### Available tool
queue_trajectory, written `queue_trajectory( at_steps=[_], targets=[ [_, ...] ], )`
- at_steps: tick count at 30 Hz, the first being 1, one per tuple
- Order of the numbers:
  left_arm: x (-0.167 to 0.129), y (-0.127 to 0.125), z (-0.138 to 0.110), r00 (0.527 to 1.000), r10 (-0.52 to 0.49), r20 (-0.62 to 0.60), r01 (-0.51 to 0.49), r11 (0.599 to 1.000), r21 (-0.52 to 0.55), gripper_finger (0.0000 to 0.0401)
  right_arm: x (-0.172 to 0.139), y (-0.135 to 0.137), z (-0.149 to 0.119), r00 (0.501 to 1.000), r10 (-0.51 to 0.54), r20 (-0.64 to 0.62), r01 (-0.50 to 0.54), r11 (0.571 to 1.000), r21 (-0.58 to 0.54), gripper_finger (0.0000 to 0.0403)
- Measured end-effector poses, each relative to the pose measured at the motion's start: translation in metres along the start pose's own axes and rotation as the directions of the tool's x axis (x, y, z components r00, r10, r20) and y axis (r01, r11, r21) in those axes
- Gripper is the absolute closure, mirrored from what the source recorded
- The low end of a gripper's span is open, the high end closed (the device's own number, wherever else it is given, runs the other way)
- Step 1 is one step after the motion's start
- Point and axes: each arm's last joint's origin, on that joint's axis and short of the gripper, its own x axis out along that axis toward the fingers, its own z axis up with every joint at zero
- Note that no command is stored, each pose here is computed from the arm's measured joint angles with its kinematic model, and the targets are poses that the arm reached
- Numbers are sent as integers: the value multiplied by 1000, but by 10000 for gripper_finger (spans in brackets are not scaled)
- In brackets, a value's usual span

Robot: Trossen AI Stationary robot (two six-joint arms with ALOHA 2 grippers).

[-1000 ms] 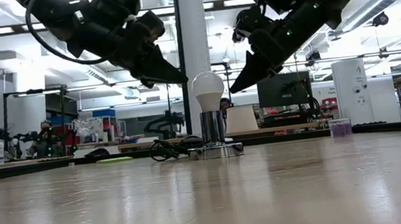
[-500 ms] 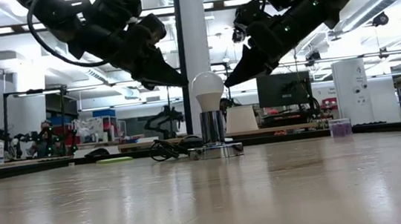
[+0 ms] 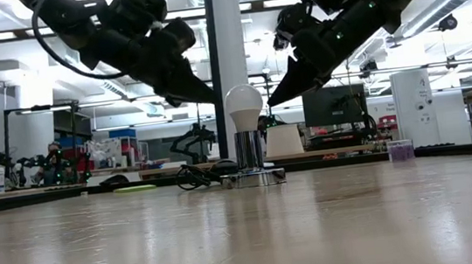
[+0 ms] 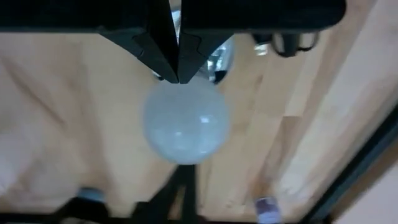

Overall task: Screw lightbulb
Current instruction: Insert the lightbulb into the lamp

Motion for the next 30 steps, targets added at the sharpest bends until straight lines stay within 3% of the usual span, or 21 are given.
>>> queue_trajectory(
  at_steps=[4, 17, 30],
  targets=[
    [1, -1, 0, 1000, -30, 6, 30, 1000, 10, 401, 0, 0, 1, 1000, -7, 8, 7, 1000, 1, 403],
    [6, 2, -2, 999, 37, 9, -37, 999, 20, 401, 2, 2, 3, 999, 20, 39, -21, 999, 25, 403],
    [3, 1, -2, 999, 37, -4, -37, 999, 18, 401, 2, 1, 2, 1000, 3, 24, -3, 1000, 27, 403]
  ],
)
